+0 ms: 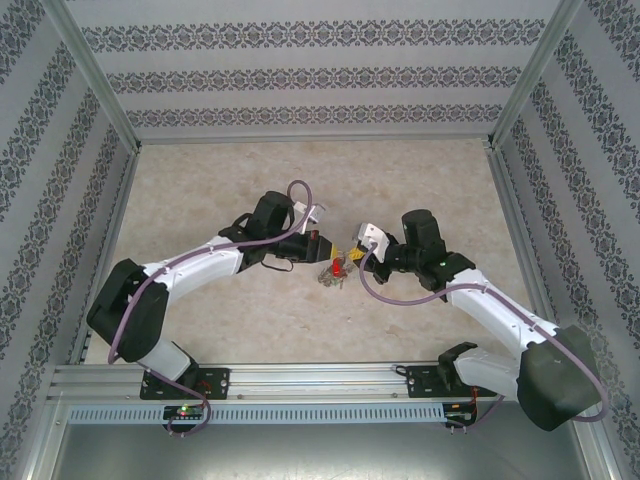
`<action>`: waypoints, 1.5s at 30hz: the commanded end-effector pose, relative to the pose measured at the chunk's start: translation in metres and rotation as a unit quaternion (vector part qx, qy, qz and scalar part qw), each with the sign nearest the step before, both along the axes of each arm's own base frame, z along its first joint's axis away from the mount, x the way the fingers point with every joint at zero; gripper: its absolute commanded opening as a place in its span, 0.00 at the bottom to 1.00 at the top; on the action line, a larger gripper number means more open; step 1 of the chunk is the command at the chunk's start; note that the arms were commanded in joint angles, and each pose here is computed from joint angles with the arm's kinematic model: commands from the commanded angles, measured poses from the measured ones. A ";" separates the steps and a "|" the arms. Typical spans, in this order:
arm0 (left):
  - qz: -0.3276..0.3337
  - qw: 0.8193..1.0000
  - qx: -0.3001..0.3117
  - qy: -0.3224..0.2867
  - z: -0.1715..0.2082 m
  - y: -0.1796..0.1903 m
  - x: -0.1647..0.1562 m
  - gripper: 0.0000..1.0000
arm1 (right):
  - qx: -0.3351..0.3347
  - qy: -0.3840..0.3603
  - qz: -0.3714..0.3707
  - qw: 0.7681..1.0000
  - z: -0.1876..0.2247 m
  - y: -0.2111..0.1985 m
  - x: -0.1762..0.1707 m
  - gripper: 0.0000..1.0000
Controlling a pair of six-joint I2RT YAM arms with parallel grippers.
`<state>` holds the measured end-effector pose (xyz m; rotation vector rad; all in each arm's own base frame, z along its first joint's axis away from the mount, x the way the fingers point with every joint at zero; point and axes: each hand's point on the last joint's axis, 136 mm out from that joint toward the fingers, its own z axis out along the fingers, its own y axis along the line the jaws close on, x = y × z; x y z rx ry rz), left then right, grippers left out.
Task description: Put the keys on the keyring
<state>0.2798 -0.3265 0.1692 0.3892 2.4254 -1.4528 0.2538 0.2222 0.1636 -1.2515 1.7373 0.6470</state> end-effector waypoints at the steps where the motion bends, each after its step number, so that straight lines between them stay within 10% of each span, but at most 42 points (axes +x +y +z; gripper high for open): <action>1: -0.031 0.998 -0.029 0.036 0.009 -0.003 -0.001 0.00 | 0.029 -0.024 0.014 0.999 0.017 0.004 0.000 0.00; 19: -0.073 0.992 0.036 0.095 0.019 0.022 -0.002 0.10 | 0.042 -0.024 0.048 0.998 0.016 0.008 -0.011 0.00; 31: -0.042 0.996 0.024 -0.073 0.046 0.024 0.011 0.40 | 0.060 -0.015 0.048 0.997 0.019 0.007 -0.009 0.00; 34: -0.090 0.977 -0.016 -0.192 0.061 0.013 -0.003 0.40 | 0.070 -0.002 0.048 0.996 0.020 0.008 -0.009 0.00; 40: -0.168 0.871 -0.016 -0.461 0.063 0.020 -0.024 0.39 | 0.081 -0.006 0.067 0.994 0.022 0.012 -0.011 0.00; 45: -0.199 0.842 0.008 -0.501 0.058 0.018 -0.016 0.40 | 0.093 -0.007 0.093 0.991 0.025 0.017 -0.014 0.00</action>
